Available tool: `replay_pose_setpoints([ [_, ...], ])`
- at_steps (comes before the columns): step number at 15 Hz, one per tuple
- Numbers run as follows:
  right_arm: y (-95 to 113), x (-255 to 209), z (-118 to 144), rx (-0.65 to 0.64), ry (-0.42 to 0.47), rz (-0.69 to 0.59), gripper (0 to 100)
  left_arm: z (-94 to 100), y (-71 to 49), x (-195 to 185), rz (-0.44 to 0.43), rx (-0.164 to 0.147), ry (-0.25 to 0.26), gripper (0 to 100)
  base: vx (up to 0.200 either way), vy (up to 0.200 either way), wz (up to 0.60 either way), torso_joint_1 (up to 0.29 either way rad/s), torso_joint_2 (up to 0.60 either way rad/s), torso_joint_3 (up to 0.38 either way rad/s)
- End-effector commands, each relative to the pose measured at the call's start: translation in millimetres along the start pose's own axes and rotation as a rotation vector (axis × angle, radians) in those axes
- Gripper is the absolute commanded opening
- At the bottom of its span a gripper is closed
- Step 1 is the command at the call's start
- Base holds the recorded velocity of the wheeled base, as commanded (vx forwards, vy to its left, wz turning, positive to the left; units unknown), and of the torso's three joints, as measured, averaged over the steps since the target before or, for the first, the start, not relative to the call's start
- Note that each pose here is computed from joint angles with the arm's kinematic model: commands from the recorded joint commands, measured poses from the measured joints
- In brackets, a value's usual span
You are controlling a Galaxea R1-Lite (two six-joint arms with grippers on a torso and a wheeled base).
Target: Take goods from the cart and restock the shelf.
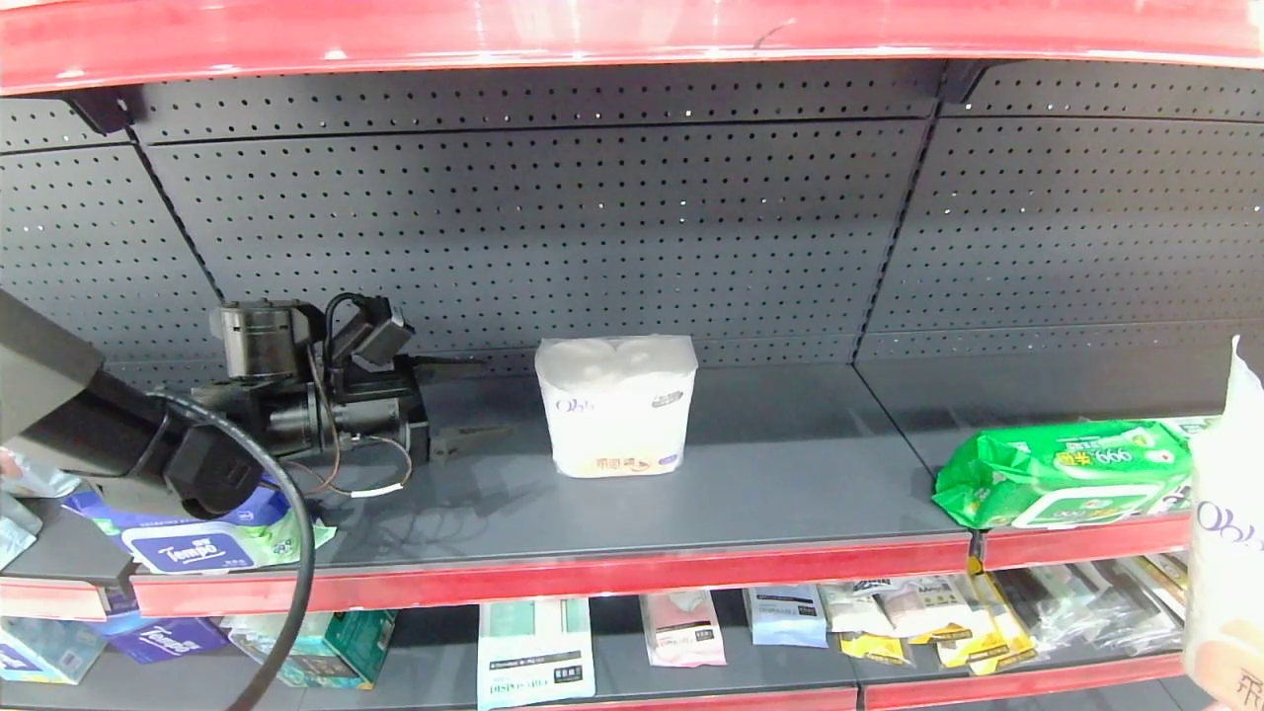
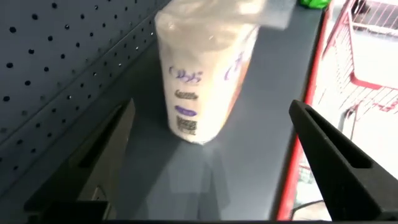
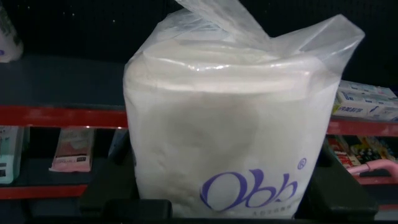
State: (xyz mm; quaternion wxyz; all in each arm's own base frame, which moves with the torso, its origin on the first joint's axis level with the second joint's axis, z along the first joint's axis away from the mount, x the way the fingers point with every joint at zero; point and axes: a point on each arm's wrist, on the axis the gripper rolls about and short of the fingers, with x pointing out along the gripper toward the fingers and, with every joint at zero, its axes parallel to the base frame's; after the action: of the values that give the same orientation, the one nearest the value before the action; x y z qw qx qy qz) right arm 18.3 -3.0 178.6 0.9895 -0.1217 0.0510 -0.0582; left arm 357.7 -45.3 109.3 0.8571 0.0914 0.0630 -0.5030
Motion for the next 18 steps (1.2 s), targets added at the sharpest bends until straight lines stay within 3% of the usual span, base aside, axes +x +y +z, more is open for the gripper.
replay_pose_setpoints([
  [1, 0, 1, 0, -0.001, 0.004, 0.001, 0, -11.0, 6.1, 8, -0.007, -0.009, 0.011, 100, 0.0, 0.0, 0.0, 0.0, 0.0, 0.0],
  [6, 1, 1, -2, -0.002, 0.012, 0.004, 0, -8.6, 22.2, 19, -0.008, 0.028, -0.014, 100, 0.0, 0.0, 0.0, 0.0, 0.0, 0.0],
  [10, 0, 1, -3, -0.002, 0.018, -0.014, 0, -15.4, 18.1, 36, -0.049, 0.021, -0.009, 100, 0.0, 0.0, 0.0, 0.0, 0.0, 0.0],
  [18, 1, 2, -5, -0.004, 0.03, -0.011, 0, -12.7, 32.7, 84, -0.094, 0.078, -0.054, 100, 0.0, 0.0, 0.0, 0.0, 0.0, 0.0],
])
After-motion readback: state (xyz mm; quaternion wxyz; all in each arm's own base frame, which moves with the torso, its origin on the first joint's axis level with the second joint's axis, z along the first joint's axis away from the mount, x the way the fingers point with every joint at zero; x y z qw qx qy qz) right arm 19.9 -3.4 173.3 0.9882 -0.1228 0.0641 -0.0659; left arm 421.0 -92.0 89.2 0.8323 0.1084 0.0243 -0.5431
